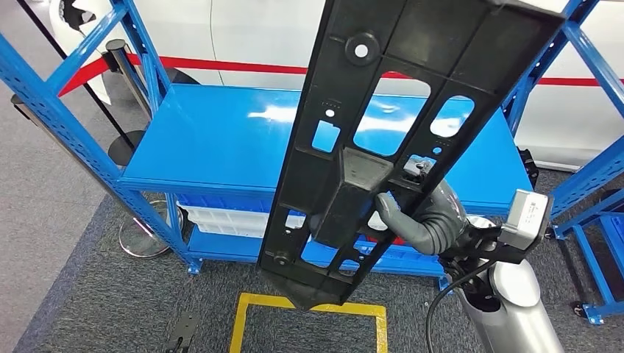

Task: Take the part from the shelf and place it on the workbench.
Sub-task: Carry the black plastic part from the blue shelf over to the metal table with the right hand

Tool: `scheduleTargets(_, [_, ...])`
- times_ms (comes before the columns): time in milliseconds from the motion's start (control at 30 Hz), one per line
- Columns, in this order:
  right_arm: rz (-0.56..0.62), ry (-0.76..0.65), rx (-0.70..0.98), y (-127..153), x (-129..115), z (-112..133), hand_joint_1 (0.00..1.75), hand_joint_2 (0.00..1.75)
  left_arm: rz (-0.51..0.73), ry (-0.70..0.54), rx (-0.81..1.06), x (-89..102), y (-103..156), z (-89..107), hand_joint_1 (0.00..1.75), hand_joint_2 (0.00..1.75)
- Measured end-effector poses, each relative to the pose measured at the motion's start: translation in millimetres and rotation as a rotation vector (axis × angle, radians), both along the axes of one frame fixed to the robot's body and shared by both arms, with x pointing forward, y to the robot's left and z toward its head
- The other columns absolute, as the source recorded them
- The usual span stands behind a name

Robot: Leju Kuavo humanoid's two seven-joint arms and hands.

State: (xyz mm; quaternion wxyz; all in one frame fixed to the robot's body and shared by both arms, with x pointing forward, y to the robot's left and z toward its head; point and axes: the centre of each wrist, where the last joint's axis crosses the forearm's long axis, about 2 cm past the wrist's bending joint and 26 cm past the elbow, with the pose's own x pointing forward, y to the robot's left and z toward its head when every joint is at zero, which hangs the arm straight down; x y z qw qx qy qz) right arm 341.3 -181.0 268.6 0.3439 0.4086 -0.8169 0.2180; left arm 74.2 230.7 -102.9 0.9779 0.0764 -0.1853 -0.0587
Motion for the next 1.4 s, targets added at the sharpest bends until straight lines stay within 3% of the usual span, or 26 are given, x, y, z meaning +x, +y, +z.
scheduleTargets(1400, [-0.041, -0.001, 0.014, -8.7, 0.4, -6.1, 1.75, 1.75, -0.016, 0.008, -0.004, 0.1, -0.8, 0.1, 0.0, 1.75])
